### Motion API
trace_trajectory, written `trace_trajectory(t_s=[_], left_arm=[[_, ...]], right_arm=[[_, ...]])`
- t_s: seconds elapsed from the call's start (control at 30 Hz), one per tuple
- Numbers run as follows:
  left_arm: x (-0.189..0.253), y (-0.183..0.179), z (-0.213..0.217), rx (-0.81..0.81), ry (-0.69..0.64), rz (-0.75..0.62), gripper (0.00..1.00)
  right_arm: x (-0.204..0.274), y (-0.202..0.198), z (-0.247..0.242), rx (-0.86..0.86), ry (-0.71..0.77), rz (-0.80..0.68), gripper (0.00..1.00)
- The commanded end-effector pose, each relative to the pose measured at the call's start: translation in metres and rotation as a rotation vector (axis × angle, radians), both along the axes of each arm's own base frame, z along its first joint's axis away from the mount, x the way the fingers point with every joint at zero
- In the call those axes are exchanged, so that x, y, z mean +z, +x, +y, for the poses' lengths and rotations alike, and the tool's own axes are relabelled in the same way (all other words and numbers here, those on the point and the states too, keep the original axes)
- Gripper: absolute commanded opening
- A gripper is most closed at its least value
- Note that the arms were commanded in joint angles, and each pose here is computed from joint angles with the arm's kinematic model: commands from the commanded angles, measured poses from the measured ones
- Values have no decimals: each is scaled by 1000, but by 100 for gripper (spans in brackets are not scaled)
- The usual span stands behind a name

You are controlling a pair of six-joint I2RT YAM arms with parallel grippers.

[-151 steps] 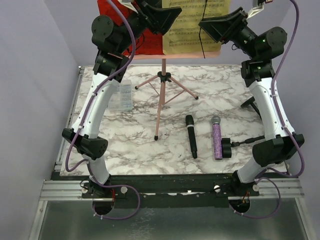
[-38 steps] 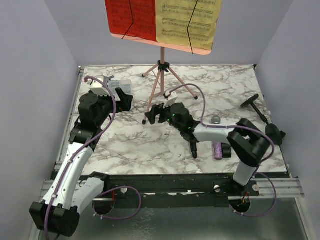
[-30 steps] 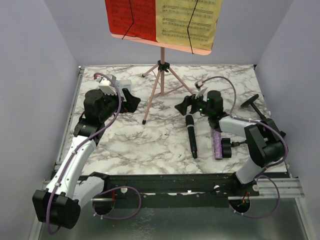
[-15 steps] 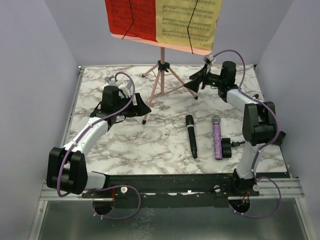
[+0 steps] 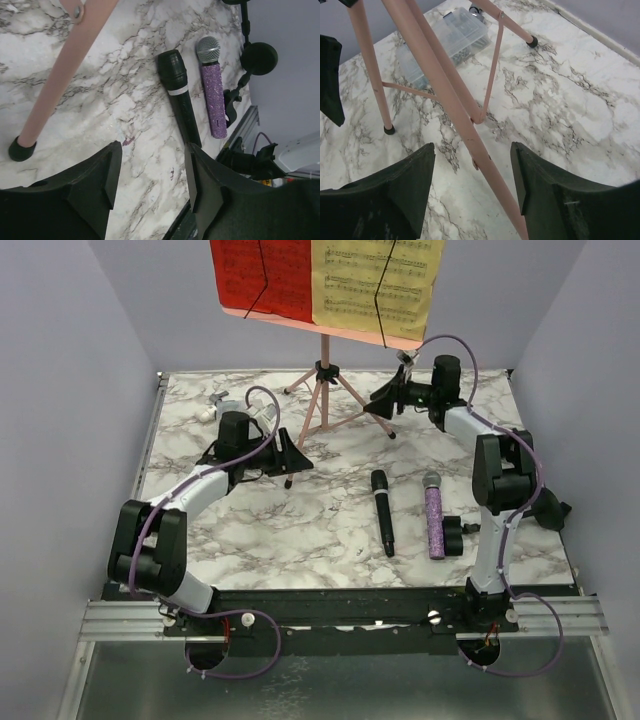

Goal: Set up the instrument practice props

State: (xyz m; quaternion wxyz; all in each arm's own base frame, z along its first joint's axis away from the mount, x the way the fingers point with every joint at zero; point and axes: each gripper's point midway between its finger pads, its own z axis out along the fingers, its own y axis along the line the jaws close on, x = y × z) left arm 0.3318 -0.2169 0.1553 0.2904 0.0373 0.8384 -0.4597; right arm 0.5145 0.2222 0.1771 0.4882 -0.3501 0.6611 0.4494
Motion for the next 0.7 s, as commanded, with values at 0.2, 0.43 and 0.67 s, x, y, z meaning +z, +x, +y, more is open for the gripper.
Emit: trace_trajectory(t_s=[0.2, 0.43, 0.67], left_arm=[[-13, 20, -31, 45, 5, -8, 53], [-43, 51, -15, 274, 74, 29, 51], [-56, 64, -9, 314, 121, 30, 51]], right_arm=[[-29, 2, 16, 41, -51, 23, 59], [-33, 6, 20, 27, -72, 3, 51], [-38, 1, 27, 25, -81, 2, 48]])
